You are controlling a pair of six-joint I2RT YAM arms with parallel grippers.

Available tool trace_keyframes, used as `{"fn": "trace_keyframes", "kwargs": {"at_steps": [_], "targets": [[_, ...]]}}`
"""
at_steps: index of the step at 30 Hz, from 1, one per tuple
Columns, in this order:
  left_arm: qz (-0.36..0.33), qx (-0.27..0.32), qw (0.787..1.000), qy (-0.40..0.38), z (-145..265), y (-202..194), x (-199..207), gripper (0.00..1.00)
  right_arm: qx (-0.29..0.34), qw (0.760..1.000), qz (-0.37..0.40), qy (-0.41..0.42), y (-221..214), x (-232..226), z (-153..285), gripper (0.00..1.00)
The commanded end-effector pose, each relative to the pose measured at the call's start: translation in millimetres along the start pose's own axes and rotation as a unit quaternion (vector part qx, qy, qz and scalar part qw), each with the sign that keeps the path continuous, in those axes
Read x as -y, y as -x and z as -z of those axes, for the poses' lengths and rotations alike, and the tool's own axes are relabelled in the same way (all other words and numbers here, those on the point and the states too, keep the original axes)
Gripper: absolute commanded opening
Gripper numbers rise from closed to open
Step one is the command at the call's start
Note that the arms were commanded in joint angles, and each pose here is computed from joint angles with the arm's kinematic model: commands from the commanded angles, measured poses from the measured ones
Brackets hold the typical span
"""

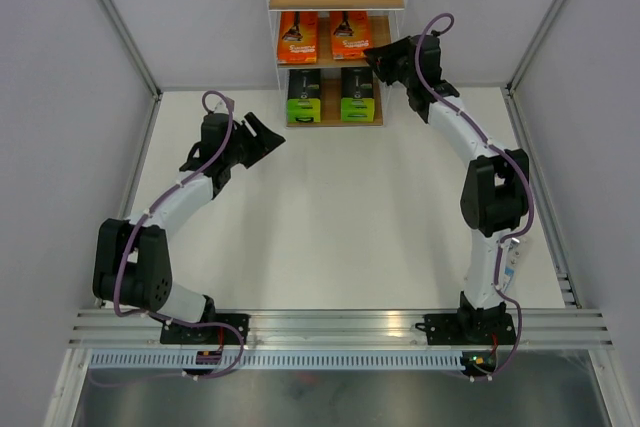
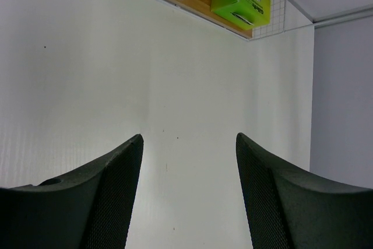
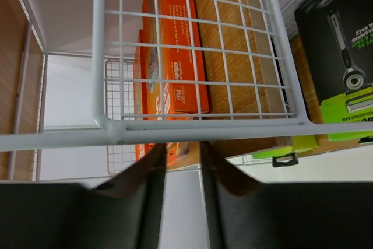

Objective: Place and organize the shaving razors onto the shelf

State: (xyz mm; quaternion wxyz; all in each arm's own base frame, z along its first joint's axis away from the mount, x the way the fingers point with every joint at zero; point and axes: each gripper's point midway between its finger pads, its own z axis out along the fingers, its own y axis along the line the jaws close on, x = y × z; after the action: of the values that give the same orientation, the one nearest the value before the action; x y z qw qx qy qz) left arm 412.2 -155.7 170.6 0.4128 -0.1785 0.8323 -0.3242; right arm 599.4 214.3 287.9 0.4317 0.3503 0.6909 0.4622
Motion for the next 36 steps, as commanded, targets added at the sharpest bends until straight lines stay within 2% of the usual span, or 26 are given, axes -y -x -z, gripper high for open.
{"fn": "trace_keyframes", "kwargs": {"at_steps": [1,2,5,6,8,12,13,15,18,19,20,22,23,25,26,29,32,36], "targets": [[0.000,0.025,0.999,-0.031,3.0,21.9,21.7,0.70,-0.014,1.000,0.019,0.017,-1.6,-13.6,1.0,0.41],[-0.002,0.025,0.999,-0.034,3.5,22.1,23.6,0.70,-0.020,0.999,0.025,0.018,-4.6,-13.7,1.6,0.49],[-0.013,0.027,0.999,-0.033,3.9,23.1,23.1,0.70,-0.034,0.998,0.048,0.004,-16.1,-13.6,14.2,0.62],[-0.015,0.028,0.999,-0.031,3.4,23.2,22.1,0.70,-0.042,0.997,0.057,-0.010,-22.4,-2.7,18.1,0.64],[-0.026,0.025,0.999,-0.027,3.5,22.6,20.5,0.70,-0.048,0.997,0.068,0.002,-28.1,-17.3,36.6,0.66],[-0.042,0.019,0.998,-0.049,11.1,23.2,32.6,0.70,-0.057,0.994,0.086,-0.023,-32.2,-12.8,92.4,0.70],[-0.046,0.013,0.997,-0.057,12.9,20.5,37.1,0.70,-0.064,0.992,0.097,-0.054,-39.1,15.1,103.1,0.72],[-0.058,0.005,0.996,-0.063,19.8,14.5,45.2,0.70,-0.057,0.989,0.116,-0.067,-36.1,16.8,144.6,0.74],[-0.089,-0.018,0.994,-0.058,25.2,-9.2,49.8,0.70,-0.042,0.976,0.152,-0.148,-33.2,67.8,202.4,0.81],[-0.100,-0.025,0.993,-0.056,25.5,-17.1,50.7,0.70,-0.036,0.959,0.172,-0.221,-30.7,111.3,225.2,0.86],[-0.106,-0.033,0.992,-0.060,25.8,-25.2,54.5,0.70,-0.012,0.955,0.184,-0.232,-21.4,111.8,248.8,0.90],[-0.122,-0.060,0.988,-0.071,27.3,-53.3,66.3,0.70,0.011,0.936,0.195,-0.292,-9.1,141.3,281.4,0.98],[-0.133,-0.078,0.985,-0.082,29.2,-72.8,76.1,0.70,0.049,0.909,0.201,-0.362,9.0,168.8,317.6,0.98],[-0.143,-0.096,0.981,-0.091,30.6,-92.5,85.2,0.70,0.084,0.877,0.203,-0.427,25.1,193.1,355.0,0.98],[-0.151,-0.113,0.977,-0.102,33.7,-109.6,93.8,0.70,0.111,0.853,0.210,-0.465,39.1,203.0,384.6,0.98],[-0.159,-0.137,0.971,-0.117,37.1,-131.5,103.9,0.70,0.151,0.808,0.197,-0.534,56.9,223.8,431.0,0.98],[-0.162,-0.155,0.966,-0.130,38.9,-140.5,108.4,0.70,0.162,0.780,0.177,-0.578,64.9,246.2,450.1,0.98],[-0.170,-0.156,0.965,-0.122,41.8,-140.8,103.6,0.70,0.184,0.754,0.132,-0.616,74.9,277.3,459.6,0.98]]}}
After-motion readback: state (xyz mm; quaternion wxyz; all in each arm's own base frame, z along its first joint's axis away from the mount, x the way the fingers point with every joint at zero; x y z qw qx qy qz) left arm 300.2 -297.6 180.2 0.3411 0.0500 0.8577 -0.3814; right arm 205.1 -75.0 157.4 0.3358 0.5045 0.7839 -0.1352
